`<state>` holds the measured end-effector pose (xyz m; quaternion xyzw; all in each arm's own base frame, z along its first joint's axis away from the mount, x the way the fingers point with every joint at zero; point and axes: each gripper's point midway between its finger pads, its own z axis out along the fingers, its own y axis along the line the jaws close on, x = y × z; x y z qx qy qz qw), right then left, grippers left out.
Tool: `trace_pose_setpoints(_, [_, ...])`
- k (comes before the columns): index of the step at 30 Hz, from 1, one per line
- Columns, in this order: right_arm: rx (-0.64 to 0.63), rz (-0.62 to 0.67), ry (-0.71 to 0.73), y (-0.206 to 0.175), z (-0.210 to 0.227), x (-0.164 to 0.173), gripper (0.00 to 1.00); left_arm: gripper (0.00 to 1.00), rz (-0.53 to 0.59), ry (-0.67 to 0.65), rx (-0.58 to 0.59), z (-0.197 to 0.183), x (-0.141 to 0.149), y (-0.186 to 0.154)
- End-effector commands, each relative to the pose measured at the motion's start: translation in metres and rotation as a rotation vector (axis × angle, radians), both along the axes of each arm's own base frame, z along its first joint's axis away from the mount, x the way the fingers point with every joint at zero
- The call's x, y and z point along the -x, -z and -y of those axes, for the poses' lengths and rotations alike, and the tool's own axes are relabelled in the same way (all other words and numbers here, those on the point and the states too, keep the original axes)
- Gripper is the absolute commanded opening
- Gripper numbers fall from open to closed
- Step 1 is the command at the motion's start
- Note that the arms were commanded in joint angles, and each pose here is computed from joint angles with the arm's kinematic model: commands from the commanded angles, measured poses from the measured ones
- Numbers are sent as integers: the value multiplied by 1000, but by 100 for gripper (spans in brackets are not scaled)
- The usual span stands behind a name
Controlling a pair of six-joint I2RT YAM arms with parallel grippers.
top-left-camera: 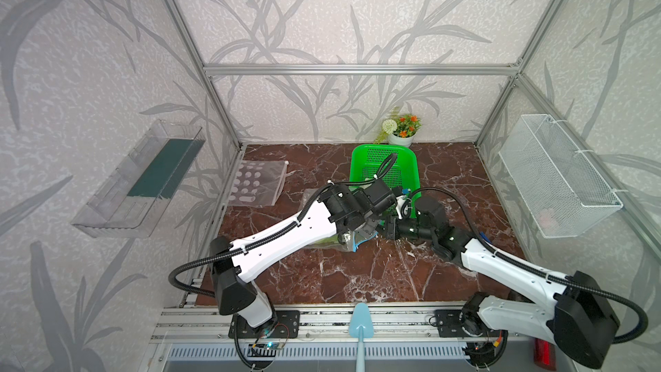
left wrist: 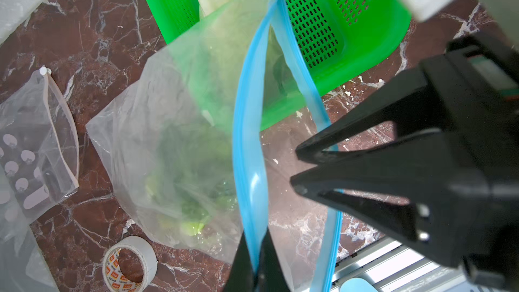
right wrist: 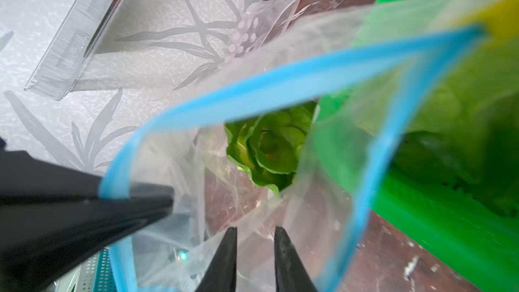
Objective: Open the zip-top bag and take out the chinese cabbages
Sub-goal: Open the zipper of the food storage bag at the center of the board, then pick up the Chinese cabbage from the zipper food storage bag.
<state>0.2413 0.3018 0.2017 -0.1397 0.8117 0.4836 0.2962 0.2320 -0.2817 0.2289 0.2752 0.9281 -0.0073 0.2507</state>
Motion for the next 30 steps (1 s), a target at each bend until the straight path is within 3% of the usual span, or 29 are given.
trace_pose_setpoints(1, [-88,101,-61,-45,-23,-6,26,0,15,-28,45,-3,1,-6])
trace_pose_setpoints(8, [-35,70,-81,-27,-38,-16,30,0,58,-54,138,-5,-1,-21])
trace_pose_setpoints(15, [-17,63,-161,-9,-64,3,38,0,76,-115,254,-14,-8,-31])
trace_pose_setpoints(24, [42,154,-249,9,-73,24,70,0,15,-197,483,-22,-16,-42])
trace_pose_setpoints(30, [164,168,-239,29,-75,13,74,0,-23,-160,558,-11,-10,-49])
